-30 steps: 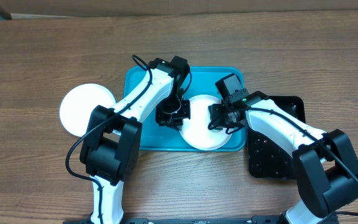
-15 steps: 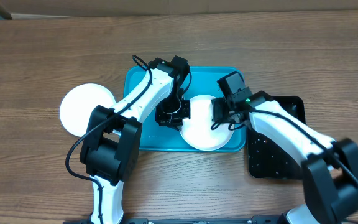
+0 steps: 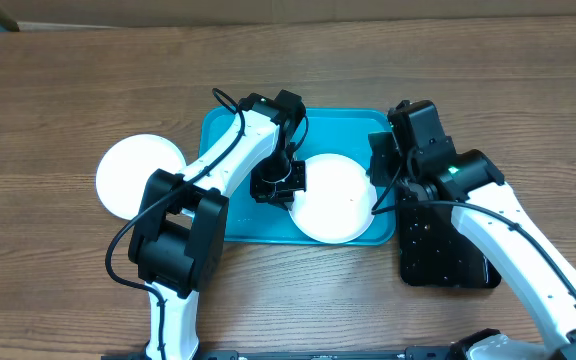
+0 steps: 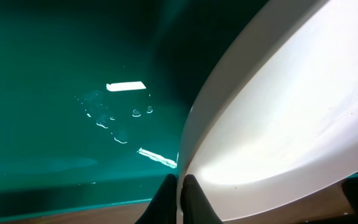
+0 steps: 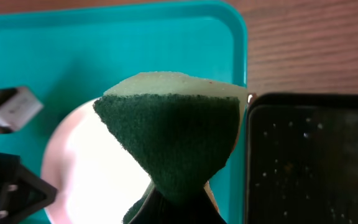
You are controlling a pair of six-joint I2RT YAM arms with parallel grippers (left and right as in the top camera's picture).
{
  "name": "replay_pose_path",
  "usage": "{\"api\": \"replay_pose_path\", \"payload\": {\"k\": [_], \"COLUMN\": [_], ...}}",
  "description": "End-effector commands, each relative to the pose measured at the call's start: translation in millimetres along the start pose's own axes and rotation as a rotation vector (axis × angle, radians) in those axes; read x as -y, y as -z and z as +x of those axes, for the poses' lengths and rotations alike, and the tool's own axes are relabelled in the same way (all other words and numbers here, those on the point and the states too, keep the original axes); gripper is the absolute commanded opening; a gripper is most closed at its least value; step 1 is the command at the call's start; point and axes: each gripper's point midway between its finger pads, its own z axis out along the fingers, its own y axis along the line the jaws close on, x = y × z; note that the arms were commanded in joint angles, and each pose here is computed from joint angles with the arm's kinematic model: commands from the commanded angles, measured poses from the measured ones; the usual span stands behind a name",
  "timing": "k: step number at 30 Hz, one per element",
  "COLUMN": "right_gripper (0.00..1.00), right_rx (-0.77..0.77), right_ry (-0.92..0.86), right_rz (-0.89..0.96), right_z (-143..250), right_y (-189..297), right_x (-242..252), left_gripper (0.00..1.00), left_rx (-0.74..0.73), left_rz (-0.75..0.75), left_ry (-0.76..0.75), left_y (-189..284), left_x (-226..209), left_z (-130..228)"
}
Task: Clean dirty plates on tray and stack at the side
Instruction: 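Scrub the tilted white plate's face with the sponge in the right gripper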
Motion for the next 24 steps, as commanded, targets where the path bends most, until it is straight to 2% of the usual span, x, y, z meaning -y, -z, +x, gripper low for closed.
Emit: {"api": "replay_pose_path", "payload": {"k": [1,12,24], "right_gripper": [0.04,0.04,0.04], "right_rx": [-0.082,-0.246,-0.160], "right_ry": [0.029,0.080,0.153], "right_rz": [-0.013,0.031,0.170], "right_z": [18.7,61.1,59.5], "right_y": [-19.8,-81.8,-88.8], "right_x": [-2.2,-1.9,-5.0], "left_gripper": [0.04,0.04,0.04], "left_rx": [0.005,0.007,0.014], "left_rz": [0.002,0.003,0.007], "left_ry": [-0.013,-0.014,-0.016], "left_y": [3.6,3.6,3.6], "left_x": [2.2,2.6,3.5], "left_z": [3.8,3.1,1.5]}}
